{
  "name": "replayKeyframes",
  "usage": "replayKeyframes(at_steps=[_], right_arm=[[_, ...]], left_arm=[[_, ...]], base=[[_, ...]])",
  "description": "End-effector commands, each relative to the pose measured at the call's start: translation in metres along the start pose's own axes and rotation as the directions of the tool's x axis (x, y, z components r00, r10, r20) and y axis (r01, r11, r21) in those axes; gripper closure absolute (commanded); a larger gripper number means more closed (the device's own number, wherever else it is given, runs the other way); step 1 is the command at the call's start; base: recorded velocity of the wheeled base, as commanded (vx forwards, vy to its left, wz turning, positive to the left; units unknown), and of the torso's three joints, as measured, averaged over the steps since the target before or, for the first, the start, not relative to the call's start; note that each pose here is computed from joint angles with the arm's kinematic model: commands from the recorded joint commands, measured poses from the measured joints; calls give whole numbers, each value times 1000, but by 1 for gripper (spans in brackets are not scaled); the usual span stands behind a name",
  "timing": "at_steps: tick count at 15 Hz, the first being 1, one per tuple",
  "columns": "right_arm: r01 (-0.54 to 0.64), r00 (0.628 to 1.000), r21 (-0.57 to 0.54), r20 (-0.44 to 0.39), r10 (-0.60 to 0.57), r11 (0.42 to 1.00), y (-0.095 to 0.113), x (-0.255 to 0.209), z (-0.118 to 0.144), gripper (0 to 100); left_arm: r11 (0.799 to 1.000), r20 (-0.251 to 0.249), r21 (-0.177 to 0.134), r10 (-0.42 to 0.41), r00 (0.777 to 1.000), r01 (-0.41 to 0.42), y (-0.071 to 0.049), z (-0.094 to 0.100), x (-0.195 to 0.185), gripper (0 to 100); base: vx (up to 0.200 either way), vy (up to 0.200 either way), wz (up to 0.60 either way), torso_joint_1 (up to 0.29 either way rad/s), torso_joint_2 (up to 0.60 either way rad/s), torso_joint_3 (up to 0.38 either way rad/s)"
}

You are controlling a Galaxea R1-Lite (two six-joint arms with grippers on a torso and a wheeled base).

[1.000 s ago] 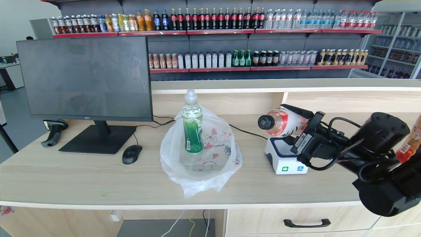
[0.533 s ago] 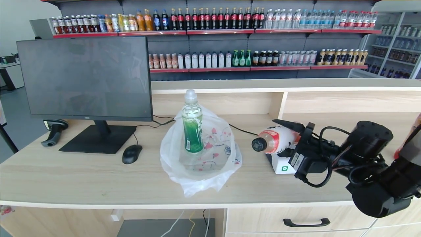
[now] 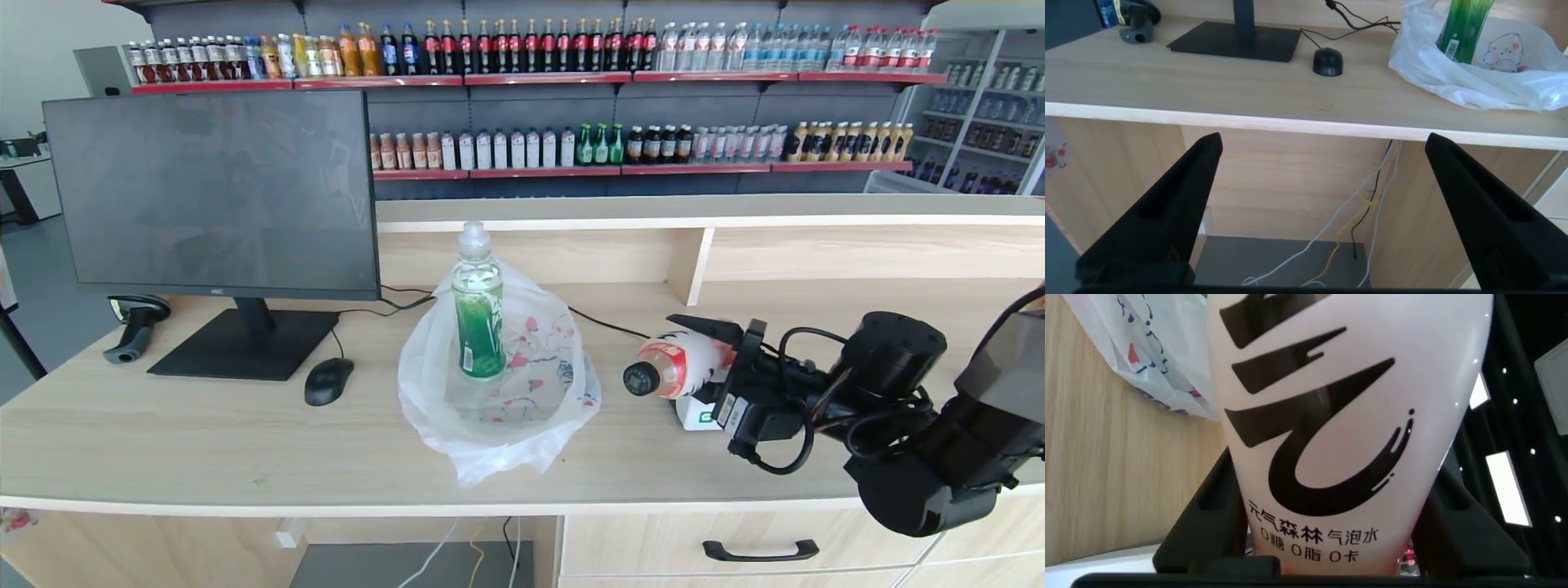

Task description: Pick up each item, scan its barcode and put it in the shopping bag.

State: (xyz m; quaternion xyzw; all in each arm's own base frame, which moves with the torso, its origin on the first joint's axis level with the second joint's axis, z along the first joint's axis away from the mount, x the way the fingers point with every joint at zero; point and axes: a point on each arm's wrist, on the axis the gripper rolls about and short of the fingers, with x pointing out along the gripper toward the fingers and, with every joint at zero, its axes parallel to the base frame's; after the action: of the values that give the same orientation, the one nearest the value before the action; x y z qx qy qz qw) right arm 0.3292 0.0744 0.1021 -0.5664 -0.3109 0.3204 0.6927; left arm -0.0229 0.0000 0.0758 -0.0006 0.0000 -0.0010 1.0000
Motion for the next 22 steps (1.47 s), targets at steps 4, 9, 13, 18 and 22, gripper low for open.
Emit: replayKeyframes(at_steps=[4,9,13,18,22], right_arm=[[-6,1000,-1,2,6,1000,0,-8,-9,100],[-6,1000,4,24,6,1000,-1,-4,-3,100],[1,998,21,56,-2,1000,-3,4,3,100],[-1,998,27,70,-1,1000,-3,7,7,100],[-4,998,30,71,1,1000,-3,7,8,100]], left_arm=[[1000,0,1,0,1000,0,0,0,0,0],[1000,0,1,-1,1000,1,0,0,0,0],[1000,0,-2,-1,1000,1,0,0,0,0],[1000,-2,0,-1,1000,1,0,-1,0,0],[1000,0,3,-1,1000,1,0,0,0,0]], base=[[0,0,0,0,0,0],[0,0,0,0,0,0],[0,0,0,0,0,0],[0,0,0,0,0,0],[0,0,0,0,0,0]])
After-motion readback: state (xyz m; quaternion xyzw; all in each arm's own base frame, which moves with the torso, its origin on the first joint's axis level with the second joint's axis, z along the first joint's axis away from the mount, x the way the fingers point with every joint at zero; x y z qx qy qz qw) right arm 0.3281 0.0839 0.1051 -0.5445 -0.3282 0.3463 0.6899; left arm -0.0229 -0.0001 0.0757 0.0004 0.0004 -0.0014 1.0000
